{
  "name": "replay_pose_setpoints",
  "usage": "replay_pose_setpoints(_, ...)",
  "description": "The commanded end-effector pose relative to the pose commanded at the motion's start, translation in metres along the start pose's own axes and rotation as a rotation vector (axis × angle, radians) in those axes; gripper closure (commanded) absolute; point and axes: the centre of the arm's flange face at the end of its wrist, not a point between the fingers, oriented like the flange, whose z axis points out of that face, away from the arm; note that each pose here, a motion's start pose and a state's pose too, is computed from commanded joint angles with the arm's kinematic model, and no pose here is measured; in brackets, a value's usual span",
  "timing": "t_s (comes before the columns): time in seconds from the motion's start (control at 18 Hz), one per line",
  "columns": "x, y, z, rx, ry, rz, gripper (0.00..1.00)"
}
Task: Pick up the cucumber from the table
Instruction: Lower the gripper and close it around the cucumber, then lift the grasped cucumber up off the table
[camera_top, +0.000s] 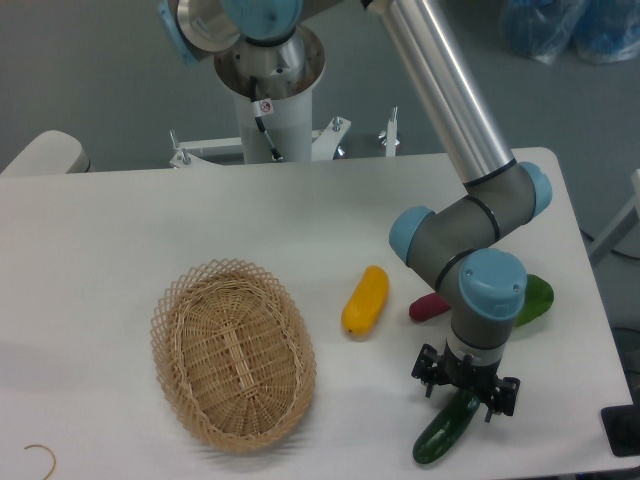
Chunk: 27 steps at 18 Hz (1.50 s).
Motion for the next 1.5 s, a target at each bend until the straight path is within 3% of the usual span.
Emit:
replay_pose_setpoints(0.61,-0.001,-0.002,-0.011,0.008,-0.011,0.014,0.67)
replay_pose_setpoints(0.89,-0.002,-0.004,-0.016,0.013,-0.017,0.018,0.69)
replay_pose_setpoints(1.06,-0.004,-0.007,-0.038,0.026,-0.042,0.043,0.69)
replay_pose_setpoints(1.33,-0.012,-0.002,-0.123,0.055,-0.124,0.069,0.69)
replay_pose_setpoints(1.5,-0.008,0.017,-0.168,0.043,-0.123,0.108,0.69)
